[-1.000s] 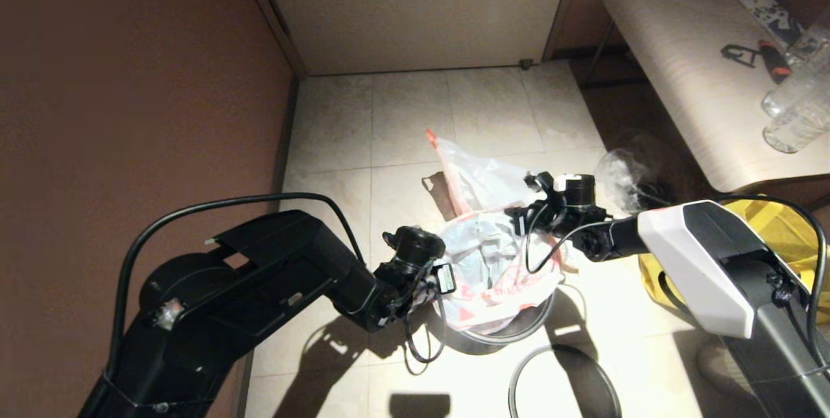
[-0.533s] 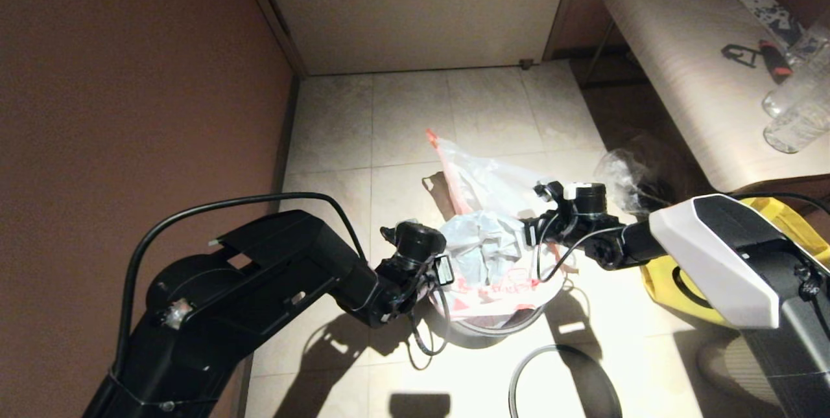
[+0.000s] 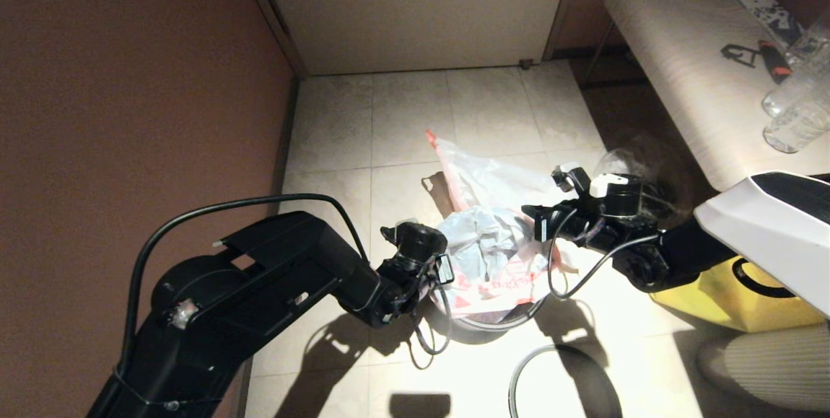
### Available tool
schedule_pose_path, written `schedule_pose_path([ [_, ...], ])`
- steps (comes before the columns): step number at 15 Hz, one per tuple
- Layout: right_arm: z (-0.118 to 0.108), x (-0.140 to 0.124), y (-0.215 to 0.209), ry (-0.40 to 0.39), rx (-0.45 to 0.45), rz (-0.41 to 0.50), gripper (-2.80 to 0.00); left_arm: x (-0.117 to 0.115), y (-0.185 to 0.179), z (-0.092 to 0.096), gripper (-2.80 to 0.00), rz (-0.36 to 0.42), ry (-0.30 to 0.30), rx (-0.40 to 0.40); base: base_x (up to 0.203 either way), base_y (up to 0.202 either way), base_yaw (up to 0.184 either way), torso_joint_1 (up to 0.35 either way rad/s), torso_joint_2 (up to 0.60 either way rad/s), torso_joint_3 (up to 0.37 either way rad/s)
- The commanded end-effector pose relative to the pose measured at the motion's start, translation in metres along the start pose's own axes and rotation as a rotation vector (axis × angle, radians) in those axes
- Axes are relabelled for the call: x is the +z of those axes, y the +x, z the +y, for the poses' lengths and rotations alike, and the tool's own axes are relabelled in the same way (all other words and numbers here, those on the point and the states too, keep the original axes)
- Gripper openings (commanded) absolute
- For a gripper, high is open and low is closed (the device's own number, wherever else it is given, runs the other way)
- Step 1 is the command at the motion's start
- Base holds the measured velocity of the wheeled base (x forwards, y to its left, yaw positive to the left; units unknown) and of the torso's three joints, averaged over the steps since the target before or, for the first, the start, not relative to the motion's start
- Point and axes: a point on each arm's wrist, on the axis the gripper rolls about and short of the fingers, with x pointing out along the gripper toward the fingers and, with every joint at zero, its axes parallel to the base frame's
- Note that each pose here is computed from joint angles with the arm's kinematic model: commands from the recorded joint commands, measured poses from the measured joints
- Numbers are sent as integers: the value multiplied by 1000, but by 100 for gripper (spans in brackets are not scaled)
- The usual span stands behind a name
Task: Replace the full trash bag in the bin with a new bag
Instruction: Put the new garbage bag on the trash can
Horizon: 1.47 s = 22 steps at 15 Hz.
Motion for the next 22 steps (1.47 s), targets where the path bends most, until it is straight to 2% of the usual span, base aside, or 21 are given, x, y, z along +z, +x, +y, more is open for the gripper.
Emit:
schedule_pose_path([
  [1, 2, 15, -16, -4, -16, -47, -280, 4, 4, 1, -280, -48, -17, 26, 0, 0, 0, 0, 0, 0],
  [2, 0, 14, -18, 0, -41, -55, -280, 4, 4, 1, -152, -52, -18, 27, 0, 0, 0, 0, 0, 0],
  [3, 0, 11, -20, 3, -53, -48, -280, 4, 4, 1, 0, -53, -18, 29, 0, 0, 0, 0, 0, 0],
  [6, 4, 12, -26, 2, -87, -49, -280, 5, 3, 1, 0, -59, -19, 36, 0, 0, 0, 0, 0, 0],
  [8, 17, 18, -30, 2, -103, -39, -280, 5, -1, 3, 0, -75, -25, 26, 0, 0, 0, 0, 0, 0],
  [10, 32, 12, -30, 14, -188, 62, -280, 5, -10, 5, 0, -99, -30, -32, 0, 0, 0, 0, 0, 0],
  [11, 39, 8, -29, 14, -256, 121, -280, 6, -17, 7, 0, -92, -15, -61, 0, 0, 0, 0, 0, 0],
  [12, 47, 5, -28, 14, -286, 158, -280, 11, -23, 8, 0, -88, -5, -85, 0, 0, 0, 0, 0, 0],
  [17, 65, 4, -35, 43, -296, 275, -280, 38, -50, 13, 0, -134, -18, -105, 0, 0, 0, 0, 0, 0],
  [19, 70, 1, -38, 42, -320, 332, -280, 55, -51, 32, 0, -166, -44, -66, 0, 0, 0, 0, 0, 0],
  [20, 76, 2, -40, 70, -344, 351, -280, 62, -43, 42, -92, -183, -60, -46, 0, 0, 0, 0, 0, 0],
  [21, 81, 4, -43, 103, -361, 374, -280, 65, -32, 49, -280, -193, -75, -29, 0, 0, 0, 0, 0, 0],
  [22, 86, 4, -44, 130, -368, 402, -280, 67, -22, 57, -280, -202, -88, -12, 0, 0, 0, 0, 0, 0],
])
